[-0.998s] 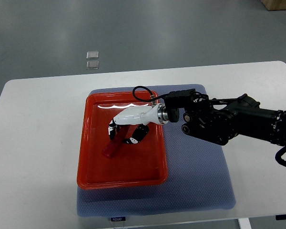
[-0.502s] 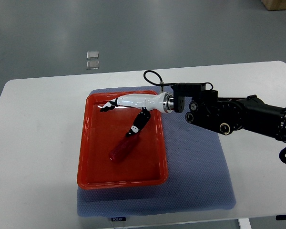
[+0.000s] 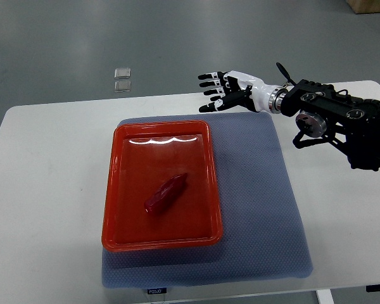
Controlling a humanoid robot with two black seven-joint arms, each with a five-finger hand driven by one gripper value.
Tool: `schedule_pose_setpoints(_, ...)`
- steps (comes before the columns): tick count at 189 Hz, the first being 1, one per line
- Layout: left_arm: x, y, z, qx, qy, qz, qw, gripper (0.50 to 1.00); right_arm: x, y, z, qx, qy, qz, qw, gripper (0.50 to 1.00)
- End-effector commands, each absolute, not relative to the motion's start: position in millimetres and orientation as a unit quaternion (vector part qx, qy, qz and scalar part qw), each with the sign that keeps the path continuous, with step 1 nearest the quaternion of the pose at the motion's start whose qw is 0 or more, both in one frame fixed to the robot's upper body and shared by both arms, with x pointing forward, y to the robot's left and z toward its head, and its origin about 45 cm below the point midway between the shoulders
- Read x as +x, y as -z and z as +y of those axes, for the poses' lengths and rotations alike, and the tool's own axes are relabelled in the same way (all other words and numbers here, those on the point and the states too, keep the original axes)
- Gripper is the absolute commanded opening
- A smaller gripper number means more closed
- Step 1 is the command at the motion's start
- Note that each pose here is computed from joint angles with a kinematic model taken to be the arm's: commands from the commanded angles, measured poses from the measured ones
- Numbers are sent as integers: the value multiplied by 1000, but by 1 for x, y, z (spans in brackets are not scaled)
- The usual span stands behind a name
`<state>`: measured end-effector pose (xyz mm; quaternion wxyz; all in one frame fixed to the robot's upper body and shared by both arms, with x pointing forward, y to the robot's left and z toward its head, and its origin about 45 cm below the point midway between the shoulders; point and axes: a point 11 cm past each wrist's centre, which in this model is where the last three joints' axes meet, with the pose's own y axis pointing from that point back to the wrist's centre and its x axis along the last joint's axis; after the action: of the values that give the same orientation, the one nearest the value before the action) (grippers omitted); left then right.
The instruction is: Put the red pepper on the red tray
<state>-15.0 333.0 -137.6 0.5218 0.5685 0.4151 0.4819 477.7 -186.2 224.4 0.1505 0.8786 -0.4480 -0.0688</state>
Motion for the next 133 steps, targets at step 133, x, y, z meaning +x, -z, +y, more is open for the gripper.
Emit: schedule_pose_setpoints(133,-15,138,333,569,-482,415,522,1000,455,-167,-263,772,309,-550,-82,913)
